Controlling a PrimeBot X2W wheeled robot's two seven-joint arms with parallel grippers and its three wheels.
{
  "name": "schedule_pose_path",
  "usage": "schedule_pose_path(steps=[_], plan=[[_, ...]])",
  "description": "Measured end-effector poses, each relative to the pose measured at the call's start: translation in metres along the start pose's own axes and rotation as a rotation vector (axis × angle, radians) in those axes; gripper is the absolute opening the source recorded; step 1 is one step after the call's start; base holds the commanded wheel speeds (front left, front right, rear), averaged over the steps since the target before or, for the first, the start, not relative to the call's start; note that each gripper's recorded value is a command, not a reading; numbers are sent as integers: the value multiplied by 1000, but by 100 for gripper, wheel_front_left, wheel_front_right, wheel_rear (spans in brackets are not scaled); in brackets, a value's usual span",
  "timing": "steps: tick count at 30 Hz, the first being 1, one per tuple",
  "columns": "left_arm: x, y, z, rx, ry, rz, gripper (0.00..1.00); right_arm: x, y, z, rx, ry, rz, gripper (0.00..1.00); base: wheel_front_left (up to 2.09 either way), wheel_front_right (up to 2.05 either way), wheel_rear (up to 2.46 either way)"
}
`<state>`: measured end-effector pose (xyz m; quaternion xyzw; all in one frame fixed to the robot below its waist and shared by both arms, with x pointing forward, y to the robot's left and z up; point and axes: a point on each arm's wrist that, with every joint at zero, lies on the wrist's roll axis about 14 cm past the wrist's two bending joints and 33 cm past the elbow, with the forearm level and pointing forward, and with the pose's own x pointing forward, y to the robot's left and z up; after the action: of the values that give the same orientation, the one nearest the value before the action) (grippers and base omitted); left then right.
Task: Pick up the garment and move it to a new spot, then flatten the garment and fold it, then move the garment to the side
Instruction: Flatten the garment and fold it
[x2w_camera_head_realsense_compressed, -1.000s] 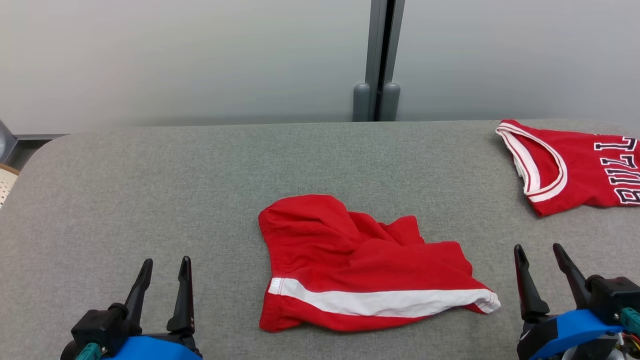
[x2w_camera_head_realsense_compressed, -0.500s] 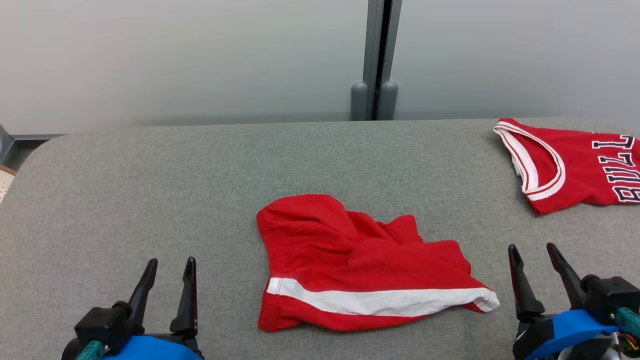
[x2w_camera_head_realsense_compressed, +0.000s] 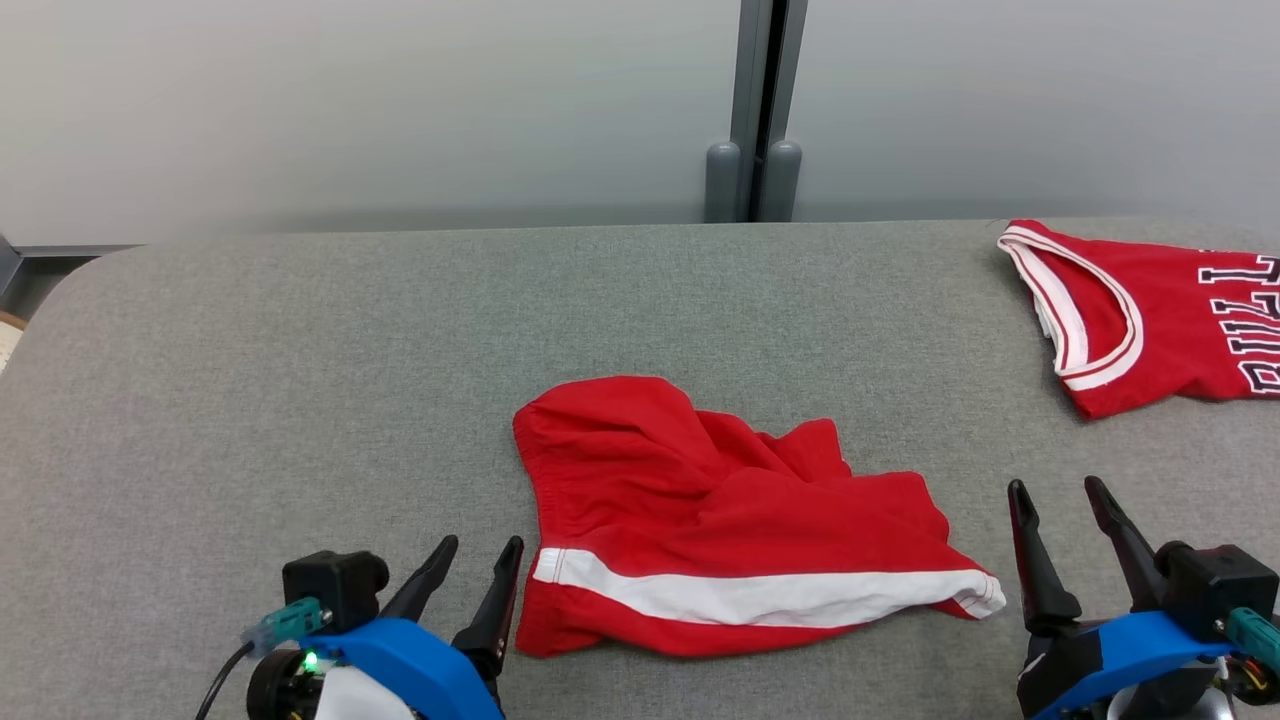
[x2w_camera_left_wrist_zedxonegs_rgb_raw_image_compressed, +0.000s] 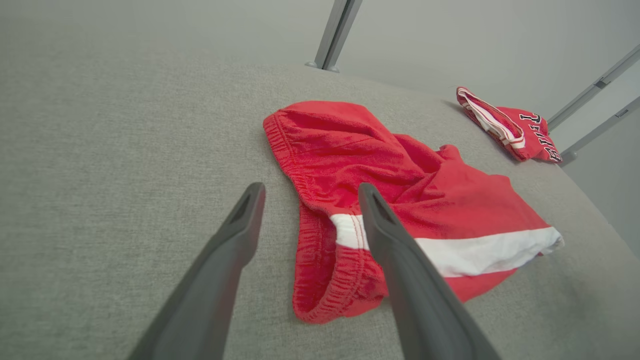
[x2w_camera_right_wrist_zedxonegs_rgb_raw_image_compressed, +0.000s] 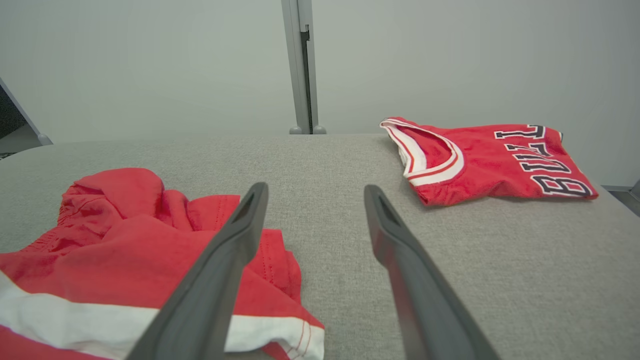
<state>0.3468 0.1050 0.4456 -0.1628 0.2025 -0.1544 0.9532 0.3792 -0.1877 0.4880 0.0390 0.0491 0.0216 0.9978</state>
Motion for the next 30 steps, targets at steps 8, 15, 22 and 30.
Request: schedule_pose_path(steps=[8,15,22,30], plan=[[16,-18,-28,-96,199,-75,100,2,1,-4,14,12,3,100,0,0,0],[26,-25,-43,-134,279,-106,100,2,-1,-8,16,23,-3,100,0,0,0],[33,-28,-47,-113,289,-133,0,3,4,-14,29,45,9,100,0,0,0],[32,-12,-51,-61,229,-89,0,-7,15,-66,119,342,38,100,0,0,0]])
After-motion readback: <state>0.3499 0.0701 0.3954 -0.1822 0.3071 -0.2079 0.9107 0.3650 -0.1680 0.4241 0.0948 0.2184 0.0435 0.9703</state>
